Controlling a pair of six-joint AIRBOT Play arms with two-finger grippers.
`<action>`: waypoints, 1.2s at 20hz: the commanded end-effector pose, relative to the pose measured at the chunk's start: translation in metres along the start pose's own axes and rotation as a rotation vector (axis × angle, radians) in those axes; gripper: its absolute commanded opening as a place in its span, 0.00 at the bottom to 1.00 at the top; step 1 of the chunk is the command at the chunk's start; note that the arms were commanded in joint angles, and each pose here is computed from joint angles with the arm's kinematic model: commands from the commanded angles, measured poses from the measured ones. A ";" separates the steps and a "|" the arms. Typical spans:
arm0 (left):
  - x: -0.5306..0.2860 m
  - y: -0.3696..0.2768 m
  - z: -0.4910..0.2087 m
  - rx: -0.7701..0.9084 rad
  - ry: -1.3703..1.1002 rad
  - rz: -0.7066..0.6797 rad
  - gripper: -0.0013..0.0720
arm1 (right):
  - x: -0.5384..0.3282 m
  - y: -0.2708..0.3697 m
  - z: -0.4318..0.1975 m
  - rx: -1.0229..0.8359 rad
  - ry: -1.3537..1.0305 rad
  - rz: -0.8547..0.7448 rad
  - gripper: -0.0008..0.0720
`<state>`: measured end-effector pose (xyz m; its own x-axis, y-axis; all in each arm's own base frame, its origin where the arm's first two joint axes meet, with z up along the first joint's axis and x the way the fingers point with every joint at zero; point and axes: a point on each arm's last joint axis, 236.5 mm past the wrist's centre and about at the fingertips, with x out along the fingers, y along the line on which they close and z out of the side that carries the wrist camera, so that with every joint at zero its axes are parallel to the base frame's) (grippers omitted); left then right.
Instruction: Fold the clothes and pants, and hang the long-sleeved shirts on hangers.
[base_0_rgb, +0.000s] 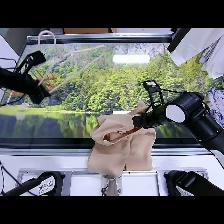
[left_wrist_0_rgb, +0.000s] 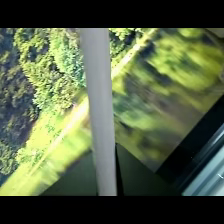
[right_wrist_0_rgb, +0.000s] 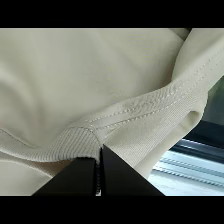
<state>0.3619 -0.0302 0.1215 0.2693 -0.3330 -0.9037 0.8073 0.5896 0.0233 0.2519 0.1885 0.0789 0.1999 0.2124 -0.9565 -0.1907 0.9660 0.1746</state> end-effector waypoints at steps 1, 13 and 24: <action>-0.003 -0.052 -0.018 0.154 0.010 -0.111 0.04 | 0.000 0.000 0.000 0.000 0.001 -0.001 0.06; -0.027 -0.185 -0.083 0.261 0.040 -0.191 0.04 | 0.000 0.000 0.000 0.000 0.001 0.000 0.06; -0.002 -0.220 -0.089 0.374 0.092 -0.344 0.04 | 0.000 0.000 0.000 0.000 0.001 0.000 0.06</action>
<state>0.1401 -0.0901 0.0861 -0.0256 -0.3886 -0.9211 0.9782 0.1804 -0.1033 0.2517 0.1871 0.0786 0.1991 0.2065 -0.9580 -0.1906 0.9670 0.1688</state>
